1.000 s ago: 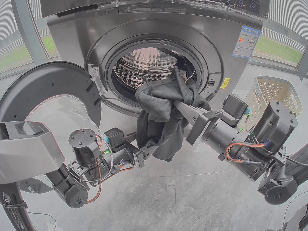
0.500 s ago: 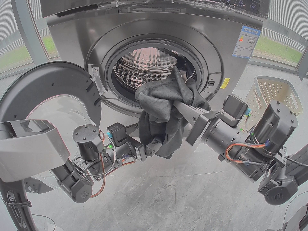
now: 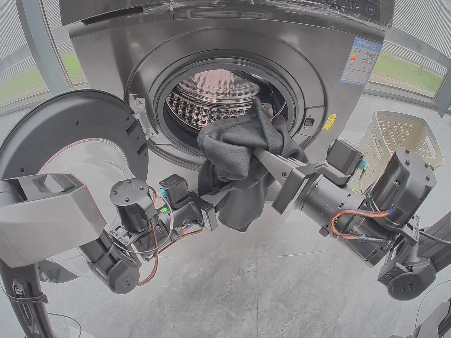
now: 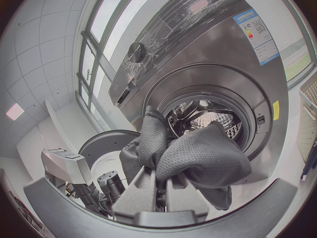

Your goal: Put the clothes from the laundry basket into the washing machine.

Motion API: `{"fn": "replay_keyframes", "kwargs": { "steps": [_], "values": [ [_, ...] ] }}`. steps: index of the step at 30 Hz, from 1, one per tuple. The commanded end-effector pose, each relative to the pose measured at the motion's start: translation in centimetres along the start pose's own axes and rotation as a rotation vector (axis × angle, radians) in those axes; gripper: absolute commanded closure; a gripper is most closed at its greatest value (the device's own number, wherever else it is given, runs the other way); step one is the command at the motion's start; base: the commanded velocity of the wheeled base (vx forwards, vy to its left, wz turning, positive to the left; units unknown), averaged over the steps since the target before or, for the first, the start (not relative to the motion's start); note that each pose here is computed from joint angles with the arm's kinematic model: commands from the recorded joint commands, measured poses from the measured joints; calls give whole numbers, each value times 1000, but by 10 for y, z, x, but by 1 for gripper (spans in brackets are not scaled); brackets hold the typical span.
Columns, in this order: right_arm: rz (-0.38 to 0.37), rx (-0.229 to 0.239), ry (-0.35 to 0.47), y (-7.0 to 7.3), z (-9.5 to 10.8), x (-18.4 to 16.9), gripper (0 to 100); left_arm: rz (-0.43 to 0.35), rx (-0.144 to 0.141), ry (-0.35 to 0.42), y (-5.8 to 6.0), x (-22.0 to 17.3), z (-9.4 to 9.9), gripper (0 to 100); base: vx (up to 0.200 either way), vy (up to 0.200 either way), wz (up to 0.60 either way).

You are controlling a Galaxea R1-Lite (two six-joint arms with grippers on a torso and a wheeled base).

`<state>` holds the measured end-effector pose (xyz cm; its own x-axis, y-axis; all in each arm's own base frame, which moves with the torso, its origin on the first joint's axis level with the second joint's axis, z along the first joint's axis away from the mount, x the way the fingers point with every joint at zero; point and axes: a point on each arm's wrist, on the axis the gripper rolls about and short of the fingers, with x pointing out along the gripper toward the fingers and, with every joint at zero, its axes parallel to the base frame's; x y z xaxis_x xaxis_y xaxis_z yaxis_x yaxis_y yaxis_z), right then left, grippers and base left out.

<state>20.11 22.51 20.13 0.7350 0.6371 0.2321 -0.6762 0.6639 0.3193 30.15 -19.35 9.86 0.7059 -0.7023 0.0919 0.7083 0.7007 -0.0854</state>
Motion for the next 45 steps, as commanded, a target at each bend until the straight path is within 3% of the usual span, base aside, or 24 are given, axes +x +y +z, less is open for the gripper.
{"fn": "replay_keyframes", "kwargs": {
  "steps": [1, 2, 8, 12, 19, 20, 31, 45],
  "values": [
    [-15, -5, 13, -5, -3, 0, 100, -11, 9, -18, -8, -15, 17, 100, 0, 0, 0],
    [-15, -5, 13, -5, -3, 0, 100, -11, 9, -18, -8, -15, 17, 100, 0, 0, 0],
    [-36, -12, 50, -11, -15, 2, 100, -69, 4, 50, -34, -72, 29, 100, 0, 0, 0],
    [-43, -16, 83, -14, -24, -1, 100, -146, -1, 73, -51, -111, 37, 100, 0, 0, 0],
    [-38, -19, 128, -13, -32, -9, 100, -178, 5, 6, -59, -144, 57, 100, 0, 0, 0],
    [-37, -19, 130, -13, -32, -9, 0, -178, 5, 5, -59, -144, 58, 100, 0, 0, 0],
    [-58, -40, 264, -19, -58, -33, 0, -163, 3, -77, -56, -133, 74, 100, 0, 0, 0],
    [-74, -66, 316, -23, -71, -36, 0, -168, -15, -40, -56, -134, 66, 100, 0, 0, 0]
  ]
}}
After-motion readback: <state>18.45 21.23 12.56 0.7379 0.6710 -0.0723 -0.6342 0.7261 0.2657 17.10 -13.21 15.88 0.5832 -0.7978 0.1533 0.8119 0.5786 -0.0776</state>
